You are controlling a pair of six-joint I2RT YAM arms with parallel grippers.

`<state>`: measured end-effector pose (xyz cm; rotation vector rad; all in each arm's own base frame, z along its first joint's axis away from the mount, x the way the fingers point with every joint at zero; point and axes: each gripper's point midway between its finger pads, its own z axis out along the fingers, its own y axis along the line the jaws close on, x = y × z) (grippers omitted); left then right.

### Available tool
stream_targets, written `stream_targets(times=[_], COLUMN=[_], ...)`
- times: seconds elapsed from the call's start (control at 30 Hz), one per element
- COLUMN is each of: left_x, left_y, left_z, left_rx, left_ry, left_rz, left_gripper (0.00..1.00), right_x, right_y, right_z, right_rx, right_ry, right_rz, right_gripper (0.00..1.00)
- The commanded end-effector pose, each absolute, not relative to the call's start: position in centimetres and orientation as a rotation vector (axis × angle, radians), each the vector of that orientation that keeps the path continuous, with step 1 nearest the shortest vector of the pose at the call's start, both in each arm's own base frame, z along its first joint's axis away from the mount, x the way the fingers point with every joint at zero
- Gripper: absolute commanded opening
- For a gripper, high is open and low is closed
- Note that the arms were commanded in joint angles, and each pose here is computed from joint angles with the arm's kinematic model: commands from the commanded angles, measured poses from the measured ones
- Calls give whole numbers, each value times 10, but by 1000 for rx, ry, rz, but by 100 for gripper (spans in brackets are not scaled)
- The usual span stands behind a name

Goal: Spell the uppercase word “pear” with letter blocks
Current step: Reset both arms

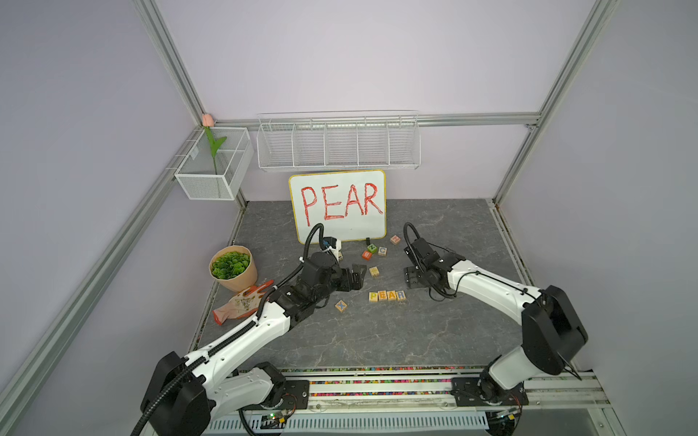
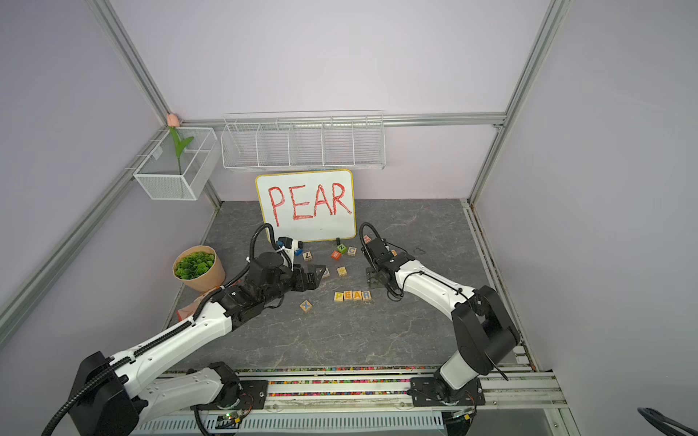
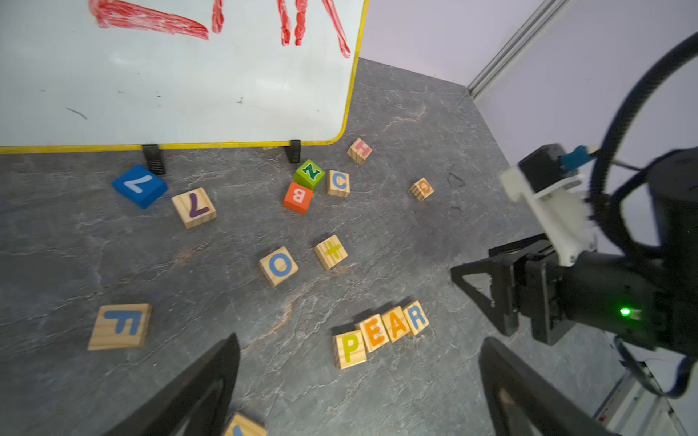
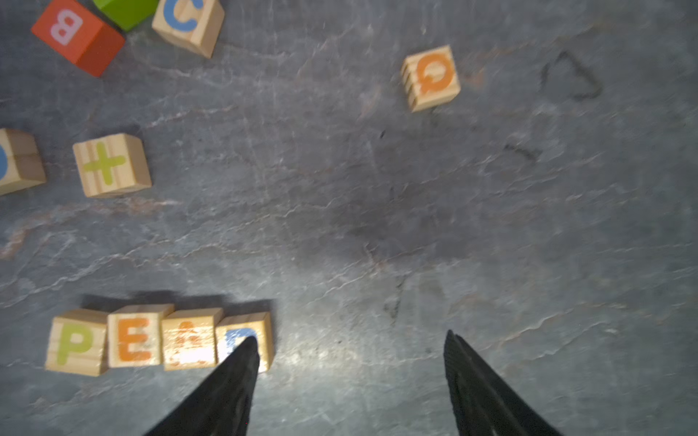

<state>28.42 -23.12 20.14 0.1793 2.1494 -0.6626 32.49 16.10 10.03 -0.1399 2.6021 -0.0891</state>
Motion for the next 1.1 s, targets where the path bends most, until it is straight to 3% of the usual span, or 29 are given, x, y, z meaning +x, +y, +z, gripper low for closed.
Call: stream_targets(times=[0.0,0.1,0.23,0.43,0.8,1.07], left_x=[295,306,323,317,320,363], left_y=[-191,-155,-74,14,42,33], left_z=[226,244,257,266,169,146], left_rx=[106,47,-192,-459,-423,-343], left_ry=[2068,1976,1845,1515,1594,1635], left_rz=[-426,-278,-5,99,291,322], left_gripper=[99,99,99,99,99,99], right_x=[345,354,356,344,332,349], right_y=[131,111,71,4,-33,-31], right_z=[136,159,172,174,149,132], right_rx=[-137,-92,21,217,263,219], right_ry=[2414,2296,2196,2101,1948,1820], right_rz=[-220,-214,-249,-356,-346,-308], right_gripper=[94,98,91,89,89,89])
